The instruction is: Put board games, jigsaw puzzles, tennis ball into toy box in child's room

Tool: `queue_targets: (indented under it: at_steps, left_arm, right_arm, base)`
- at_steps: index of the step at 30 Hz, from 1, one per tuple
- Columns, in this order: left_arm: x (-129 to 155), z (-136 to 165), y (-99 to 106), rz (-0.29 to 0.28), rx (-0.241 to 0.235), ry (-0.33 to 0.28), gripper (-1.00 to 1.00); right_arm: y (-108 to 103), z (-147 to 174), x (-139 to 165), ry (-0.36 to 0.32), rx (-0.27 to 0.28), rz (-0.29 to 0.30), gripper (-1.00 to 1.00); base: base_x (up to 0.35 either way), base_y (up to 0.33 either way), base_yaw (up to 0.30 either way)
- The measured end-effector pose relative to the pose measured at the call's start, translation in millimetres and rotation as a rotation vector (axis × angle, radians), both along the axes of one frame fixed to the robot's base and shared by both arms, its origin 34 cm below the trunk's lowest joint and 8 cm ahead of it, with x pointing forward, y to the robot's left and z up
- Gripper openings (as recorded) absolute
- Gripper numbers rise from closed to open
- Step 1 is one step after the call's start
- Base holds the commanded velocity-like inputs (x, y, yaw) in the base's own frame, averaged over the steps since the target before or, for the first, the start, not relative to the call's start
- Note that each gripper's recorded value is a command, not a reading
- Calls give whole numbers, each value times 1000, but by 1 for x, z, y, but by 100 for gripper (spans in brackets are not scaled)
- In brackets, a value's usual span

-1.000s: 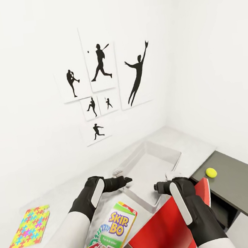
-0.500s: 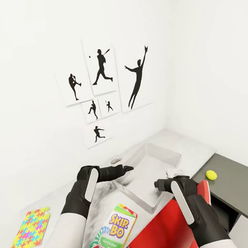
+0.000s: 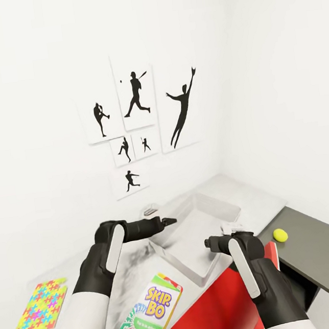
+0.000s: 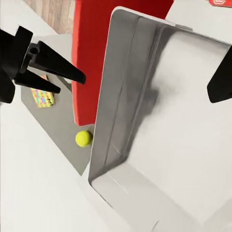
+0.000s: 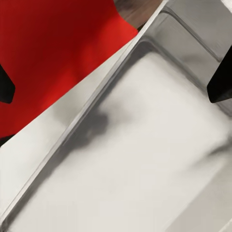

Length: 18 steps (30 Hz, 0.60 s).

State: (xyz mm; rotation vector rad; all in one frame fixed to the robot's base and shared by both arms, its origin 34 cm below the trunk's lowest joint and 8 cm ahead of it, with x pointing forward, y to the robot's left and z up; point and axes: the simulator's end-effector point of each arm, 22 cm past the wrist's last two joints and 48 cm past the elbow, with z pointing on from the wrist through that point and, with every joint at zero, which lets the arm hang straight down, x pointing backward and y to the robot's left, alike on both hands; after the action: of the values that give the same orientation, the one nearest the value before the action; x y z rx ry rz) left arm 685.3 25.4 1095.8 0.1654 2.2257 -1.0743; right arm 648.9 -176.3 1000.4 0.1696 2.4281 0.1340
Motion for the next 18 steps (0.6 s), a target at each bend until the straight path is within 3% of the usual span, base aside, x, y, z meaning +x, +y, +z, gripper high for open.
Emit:
queue_targets:
  at_steps: [18]
  left_arm:
    - [-14,39,12,-76,-90,-81,100]
  right_arm:
    - [-3,40,5,-81,6,-7,100]
  base:
    - [0,0,0]
